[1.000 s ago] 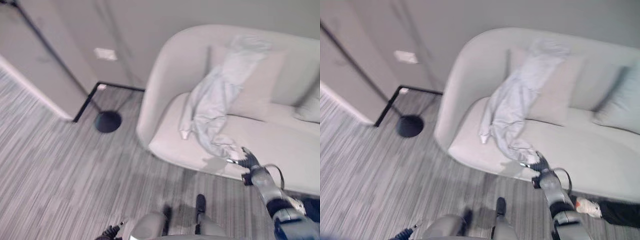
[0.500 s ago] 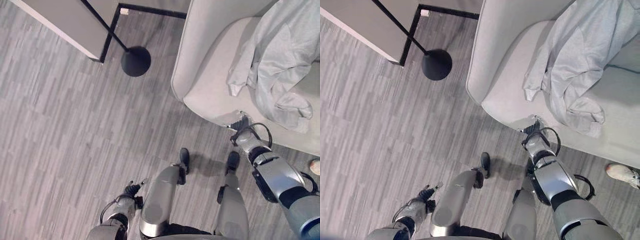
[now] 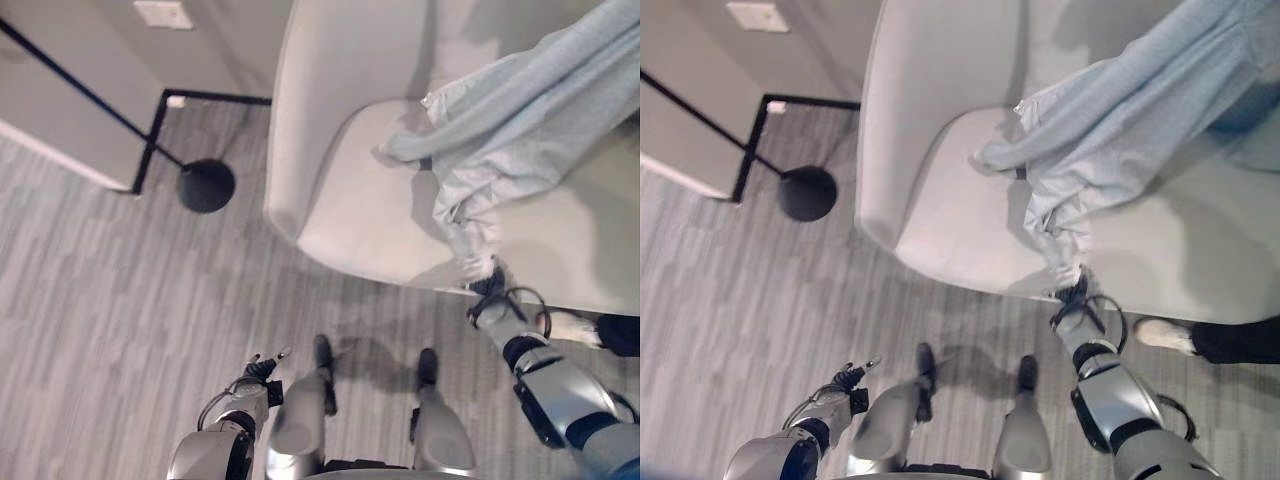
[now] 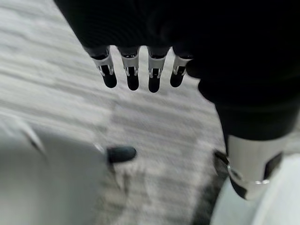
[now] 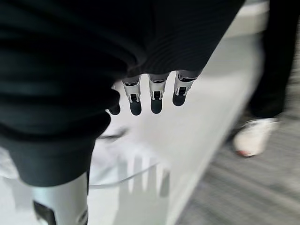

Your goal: Hang the clothes on the sofa on the clothes rack.

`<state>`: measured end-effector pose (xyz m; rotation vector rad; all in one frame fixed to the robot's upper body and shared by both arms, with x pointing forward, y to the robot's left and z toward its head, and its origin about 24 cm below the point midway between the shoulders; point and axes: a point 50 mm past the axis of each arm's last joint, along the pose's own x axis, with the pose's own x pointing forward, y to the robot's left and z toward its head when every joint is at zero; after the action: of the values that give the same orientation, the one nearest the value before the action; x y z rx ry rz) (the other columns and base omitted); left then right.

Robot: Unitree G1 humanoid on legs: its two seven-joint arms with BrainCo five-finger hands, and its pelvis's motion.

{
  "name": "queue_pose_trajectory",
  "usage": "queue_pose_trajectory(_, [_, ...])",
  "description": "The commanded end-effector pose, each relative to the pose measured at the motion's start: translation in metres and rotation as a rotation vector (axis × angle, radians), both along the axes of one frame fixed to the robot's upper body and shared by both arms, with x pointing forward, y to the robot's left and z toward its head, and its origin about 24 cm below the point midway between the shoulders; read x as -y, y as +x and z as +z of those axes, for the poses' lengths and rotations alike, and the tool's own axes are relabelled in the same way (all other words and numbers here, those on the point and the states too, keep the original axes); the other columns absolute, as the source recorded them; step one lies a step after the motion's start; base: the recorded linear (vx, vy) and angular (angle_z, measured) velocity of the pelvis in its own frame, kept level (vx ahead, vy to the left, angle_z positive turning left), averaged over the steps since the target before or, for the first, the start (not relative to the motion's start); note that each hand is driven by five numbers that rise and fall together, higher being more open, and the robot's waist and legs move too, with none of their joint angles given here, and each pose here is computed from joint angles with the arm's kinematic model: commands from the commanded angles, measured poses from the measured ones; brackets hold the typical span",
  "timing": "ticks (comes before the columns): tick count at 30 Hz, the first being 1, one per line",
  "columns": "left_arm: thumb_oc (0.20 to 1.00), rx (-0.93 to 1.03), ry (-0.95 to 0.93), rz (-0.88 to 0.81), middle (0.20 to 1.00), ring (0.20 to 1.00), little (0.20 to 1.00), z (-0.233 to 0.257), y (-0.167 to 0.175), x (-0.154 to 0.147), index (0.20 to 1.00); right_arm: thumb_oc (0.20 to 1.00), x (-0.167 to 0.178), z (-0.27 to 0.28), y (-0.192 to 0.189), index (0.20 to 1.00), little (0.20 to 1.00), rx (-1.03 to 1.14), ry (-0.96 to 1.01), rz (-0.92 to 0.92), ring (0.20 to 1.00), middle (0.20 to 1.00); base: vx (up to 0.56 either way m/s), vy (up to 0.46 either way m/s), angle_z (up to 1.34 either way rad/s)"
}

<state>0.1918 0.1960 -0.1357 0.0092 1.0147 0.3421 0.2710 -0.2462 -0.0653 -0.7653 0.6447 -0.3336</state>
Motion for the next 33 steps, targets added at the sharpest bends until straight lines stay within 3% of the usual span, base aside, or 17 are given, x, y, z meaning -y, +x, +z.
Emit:
queue_pose_trajectory(1, [1.000, -0.129, 0.008, -0.028, 1.000, 1.000, 1.000, -0.013, -0.027, 0.007, 1.000, 1.000, 0.002, -0.026, -0.031, 1.000, 1.000, -0.126, 0.068, -0.036, 1.000, 1.000, 0.11, -0.045, -0.15])
queue_pose_trajectory(3, [1.000, -0.140, 0.008, -0.037, 1.000, 1.000, 1.000, -0.014, -0.029, 0.008, 1.000, 1.000, 0.001, -0.038, -0.049, 1.000, 1.000, -0.182, 0.088, -0.048, 1.000, 1.000, 0.10, -0.037, -0.10])
queue_pose_trajectory(7, [1.000, -0.122, 0.035, -0.125, 1.000, 1.000, 1.000, -0.009, -0.016, 0.011, 1.000, 1.000, 0.008, -0.074, -0.124, 1.000, 1.000, -0.403, 0.147, -0.112, 1.000, 1.000, 0.05, -0.087, 0.00])
queue_pose_trajectory(12, [1.000, -0.105, 0.093, -0.215, 1.000, 1.000, 1.000, -0.003, -0.003, 0.006, 1.000, 1.000, 0.015, -0.086, -0.170, 1.000, 1.000, -0.503, 0.158, -0.146, 1.000, 1.000, 0.04, -0.041, -0.07])
queue_pose_trajectory(24, [1.000, -0.137, 0.093, -0.306, 1.000, 1.000, 1.000, -0.008, -0.011, 0.018, 1.000, 1.000, 0.027, -0.083, -0.173, 1.000, 1.000, -0.517, 0.113, -0.108, 1.000, 1.000, 0.03, 0.012, -0.10])
queue_pose_trajectory(25, [1.000, -0.185, 0.133, -0.290, 1.000, 1.000, 1.000, -0.015, -0.035, -0.007, 1.000, 1.000, 0.026, -0.079, -0.160, 1.000, 1.000, -0.469, 0.117, -0.095, 1.000, 1.000, -0.05, 0.047, 0.07])
queue_pose_trajectory(33, [1.000, -0.231, 0.133, -0.289, 1.000, 1.000, 1.000, -0.022, -0.059, -0.010, 1.000, 1.000, 0.028, -0.078, -0.163, 1.000, 1.000, -0.433, 0.143, -0.104, 1.000, 1.000, -0.02, 0.028, 0.08])
